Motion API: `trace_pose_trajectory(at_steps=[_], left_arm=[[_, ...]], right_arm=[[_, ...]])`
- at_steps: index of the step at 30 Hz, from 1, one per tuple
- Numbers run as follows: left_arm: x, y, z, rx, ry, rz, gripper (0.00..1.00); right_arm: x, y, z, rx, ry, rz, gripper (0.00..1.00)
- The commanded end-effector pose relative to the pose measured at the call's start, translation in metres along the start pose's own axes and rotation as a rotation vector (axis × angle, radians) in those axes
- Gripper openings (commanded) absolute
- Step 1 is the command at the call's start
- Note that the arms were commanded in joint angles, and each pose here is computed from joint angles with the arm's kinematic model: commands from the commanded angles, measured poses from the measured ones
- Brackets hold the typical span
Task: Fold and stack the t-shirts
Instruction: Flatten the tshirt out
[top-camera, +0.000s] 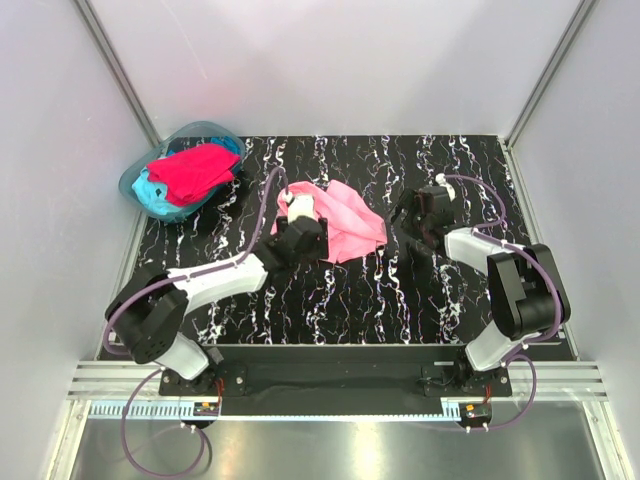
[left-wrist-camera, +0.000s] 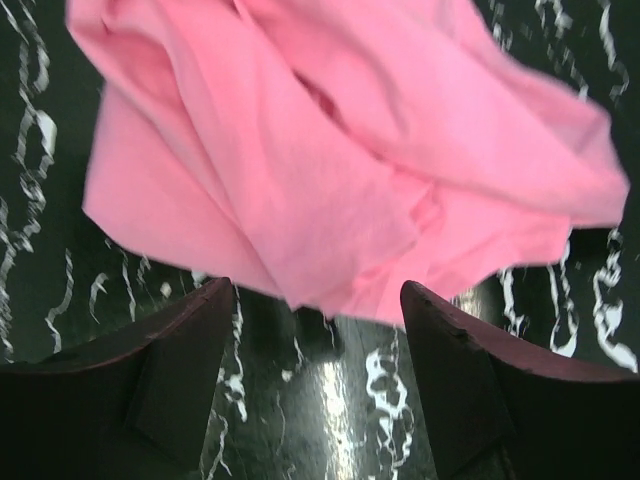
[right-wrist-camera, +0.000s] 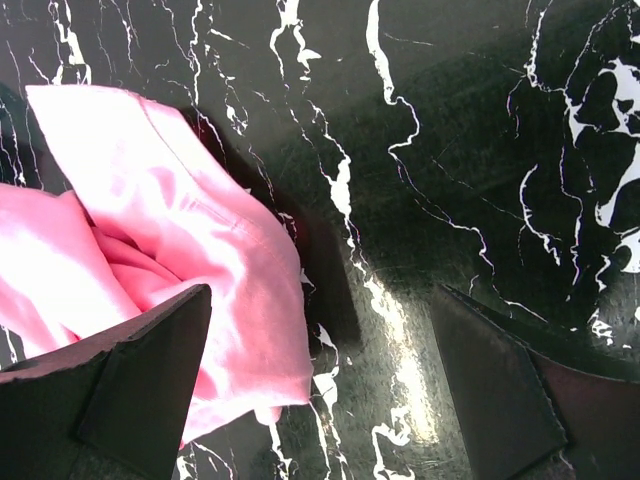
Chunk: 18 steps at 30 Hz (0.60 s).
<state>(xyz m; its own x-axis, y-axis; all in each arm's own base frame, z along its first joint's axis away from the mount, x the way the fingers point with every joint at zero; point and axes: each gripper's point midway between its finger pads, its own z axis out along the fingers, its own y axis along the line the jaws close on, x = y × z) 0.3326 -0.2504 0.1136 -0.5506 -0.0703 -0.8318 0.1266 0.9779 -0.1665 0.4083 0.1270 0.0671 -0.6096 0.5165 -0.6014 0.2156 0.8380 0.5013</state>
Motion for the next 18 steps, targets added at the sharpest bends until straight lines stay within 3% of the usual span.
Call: trace_pose_trajectory(at_steps=[1, 13, 18], left_arm=[[0.009, -0.006, 0.002, -0.009, -0.032, -0.05, 0.72], [0.033, 0.009, 0.015, -0.055, -0.042, 0.001, 0.71], [0.03, -0.003, 0.029, -0.026, -0.077, 0.025, 0.72]], right_arm=[[-0.014, 0.023, -0.01, -0.079, -0.057, -0.002, 0.98], [0.009, 0.036, -0.008, -0.131, -0.011, -0.015, 0.97], [0.009, 0.038, -0.009, -0.139, -0.013, -0.027, 0.97]])
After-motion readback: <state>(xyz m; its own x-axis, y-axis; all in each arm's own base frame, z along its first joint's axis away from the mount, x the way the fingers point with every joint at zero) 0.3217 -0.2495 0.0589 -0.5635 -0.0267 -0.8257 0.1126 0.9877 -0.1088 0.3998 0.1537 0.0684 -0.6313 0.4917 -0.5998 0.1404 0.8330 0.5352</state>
